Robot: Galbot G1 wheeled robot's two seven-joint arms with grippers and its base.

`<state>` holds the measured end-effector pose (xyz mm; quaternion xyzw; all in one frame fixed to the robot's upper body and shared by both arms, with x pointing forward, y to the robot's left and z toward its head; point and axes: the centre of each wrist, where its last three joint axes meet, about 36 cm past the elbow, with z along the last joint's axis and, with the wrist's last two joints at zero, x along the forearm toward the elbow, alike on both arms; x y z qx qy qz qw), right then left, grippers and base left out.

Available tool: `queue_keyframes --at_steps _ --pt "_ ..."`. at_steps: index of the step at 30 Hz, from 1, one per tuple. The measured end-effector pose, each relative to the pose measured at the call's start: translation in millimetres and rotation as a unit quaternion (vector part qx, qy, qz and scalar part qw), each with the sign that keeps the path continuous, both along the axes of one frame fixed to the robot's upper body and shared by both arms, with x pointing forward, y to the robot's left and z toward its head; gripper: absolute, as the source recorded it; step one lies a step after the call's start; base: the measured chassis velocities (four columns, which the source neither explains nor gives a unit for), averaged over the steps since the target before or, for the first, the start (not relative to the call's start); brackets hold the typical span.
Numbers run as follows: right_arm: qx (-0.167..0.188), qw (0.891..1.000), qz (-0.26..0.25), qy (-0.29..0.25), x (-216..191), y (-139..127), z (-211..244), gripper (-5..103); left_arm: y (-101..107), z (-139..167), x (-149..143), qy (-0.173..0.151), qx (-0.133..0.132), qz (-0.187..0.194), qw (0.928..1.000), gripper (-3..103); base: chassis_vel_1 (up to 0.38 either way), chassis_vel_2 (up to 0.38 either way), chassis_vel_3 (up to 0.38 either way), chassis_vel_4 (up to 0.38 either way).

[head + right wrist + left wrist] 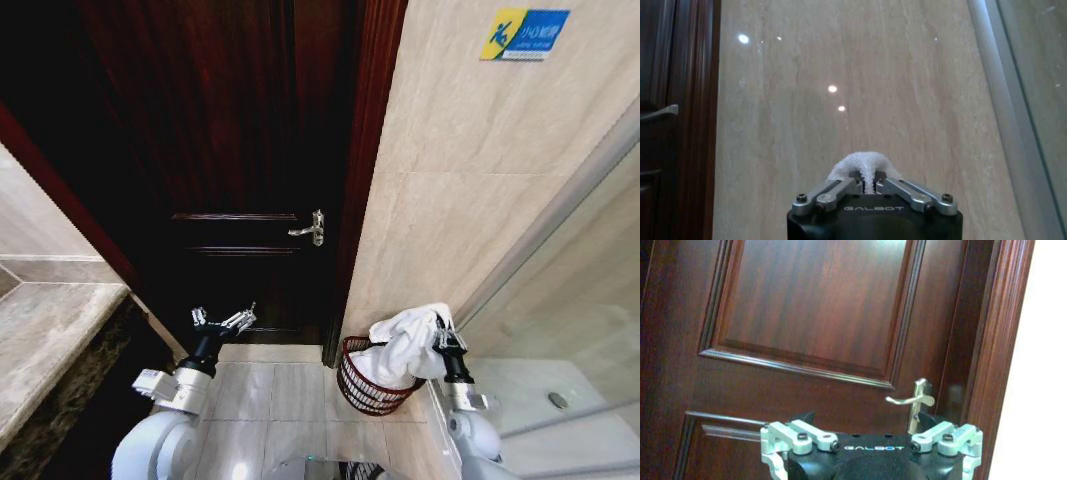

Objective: Discard the used towel into the hamper.

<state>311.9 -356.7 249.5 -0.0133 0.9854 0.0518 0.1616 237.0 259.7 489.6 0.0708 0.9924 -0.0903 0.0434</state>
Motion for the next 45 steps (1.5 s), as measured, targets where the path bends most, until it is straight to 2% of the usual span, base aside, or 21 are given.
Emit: queue_keyframes --at_steps 25,31,38,45 --pt "0.029 0.999 0.009 0.041 -4 2 -38 5 0 0 0 0.0 0.0 0.0 1.0 100 0.0 0.0 0.0 0.0" --pt "0.06 0.996 0.013 0.068 3 -6 -60 5 0 0 0 0.0 0.0 0.0 1.0 100 0.0 0.0 0.0 0.0" --pt "0.096 0.989 0.016 0.108 6 3 -88 5 0 0 0 0.0 0.0 0.0 1.0 100 0.0 0.0 0.0 0.0" --pt "0.11 0.983 0.012 0.149 6 8 -112 5 0 0 0 0.0 0.0 0.0 1.0 100 0.0 0.0 0.0 0.0"
